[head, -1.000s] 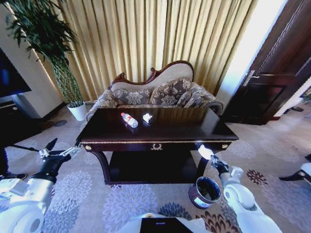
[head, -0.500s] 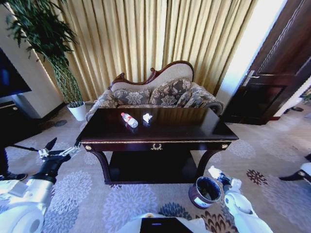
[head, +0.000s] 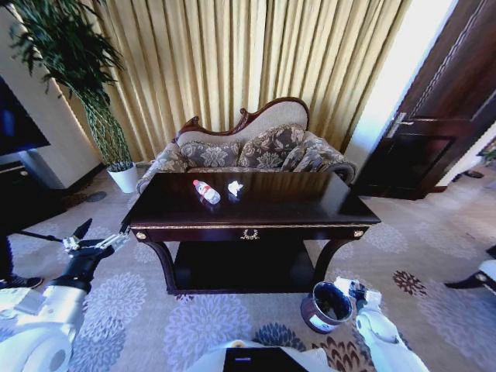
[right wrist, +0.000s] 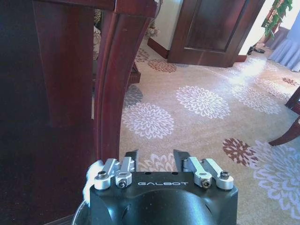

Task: Move to the front of the table and place the trash on the table into the trash bin.

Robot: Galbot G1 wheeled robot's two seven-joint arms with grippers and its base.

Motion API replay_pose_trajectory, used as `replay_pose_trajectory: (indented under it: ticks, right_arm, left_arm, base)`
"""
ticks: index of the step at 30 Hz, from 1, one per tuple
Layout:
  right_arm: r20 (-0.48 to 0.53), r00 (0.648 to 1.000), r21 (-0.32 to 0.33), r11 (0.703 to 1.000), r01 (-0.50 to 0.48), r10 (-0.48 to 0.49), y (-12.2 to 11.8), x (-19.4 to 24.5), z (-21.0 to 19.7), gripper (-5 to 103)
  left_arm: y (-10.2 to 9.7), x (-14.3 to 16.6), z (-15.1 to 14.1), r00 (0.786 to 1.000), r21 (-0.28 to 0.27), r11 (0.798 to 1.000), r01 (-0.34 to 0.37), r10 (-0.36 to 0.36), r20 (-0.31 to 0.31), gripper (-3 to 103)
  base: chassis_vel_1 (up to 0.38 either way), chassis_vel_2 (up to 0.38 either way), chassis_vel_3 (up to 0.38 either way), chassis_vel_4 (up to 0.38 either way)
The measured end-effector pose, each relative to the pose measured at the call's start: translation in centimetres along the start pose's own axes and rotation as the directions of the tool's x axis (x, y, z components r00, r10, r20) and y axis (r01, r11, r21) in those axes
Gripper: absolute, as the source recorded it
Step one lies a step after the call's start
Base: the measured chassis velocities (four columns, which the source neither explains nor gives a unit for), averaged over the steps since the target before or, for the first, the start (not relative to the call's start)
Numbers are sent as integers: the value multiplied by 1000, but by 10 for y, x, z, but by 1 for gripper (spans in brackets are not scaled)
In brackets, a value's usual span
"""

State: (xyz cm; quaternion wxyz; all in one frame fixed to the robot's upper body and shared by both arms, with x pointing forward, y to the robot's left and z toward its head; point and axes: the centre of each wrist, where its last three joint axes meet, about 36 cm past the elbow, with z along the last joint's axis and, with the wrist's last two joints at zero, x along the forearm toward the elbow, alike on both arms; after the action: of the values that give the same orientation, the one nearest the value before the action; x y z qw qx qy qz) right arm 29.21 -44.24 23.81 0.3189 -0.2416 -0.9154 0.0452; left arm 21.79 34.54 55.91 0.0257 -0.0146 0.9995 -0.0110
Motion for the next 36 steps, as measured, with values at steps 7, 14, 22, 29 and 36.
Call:
replay_pose_trajectory:
  ticks: [7, 14, 22, 29, 36]
  right_arm:
    - [-7, 1000, -11, 1000, 0, 0, 2, 3, 4, 66]
    - [-7, 1000, -18, 1000, 3, -3, 5, 5, 6, 97]
    - [-8, 1000, -23, 1000, 1, -1, 4, 6, 7, 100]
    - [-2, 1000, -29, 1000, 3, -3, 4, 7, 5, 100]
    - [79, 996, -42, 998, 55, -51, 0, 19, -26, 100]
  left_arm:
    - [0, 0, 0, 1000, 1, 1000, -3, 3, 1, 100]
    - [0, 0, 0, 1000, -2, 1000, -2, 2, 2, 100]
    - [0, 0, 0, 1000, 1, 1000, -4, 4, 2, 100]
    - [0, 0, 0, 1000, 2, 1000, -3, 3, 3, 100]
    - [-1, 0, 1, 1000, 7, 1000, -3, 3, 2, 100]
  base:
    - [0, 0, 0, 0]
    - [0, 0, 0, 0]
    - [0, 0, 0, 0]
    - [0, 0, 0, 0]
    - [0, 0, 0, 0]
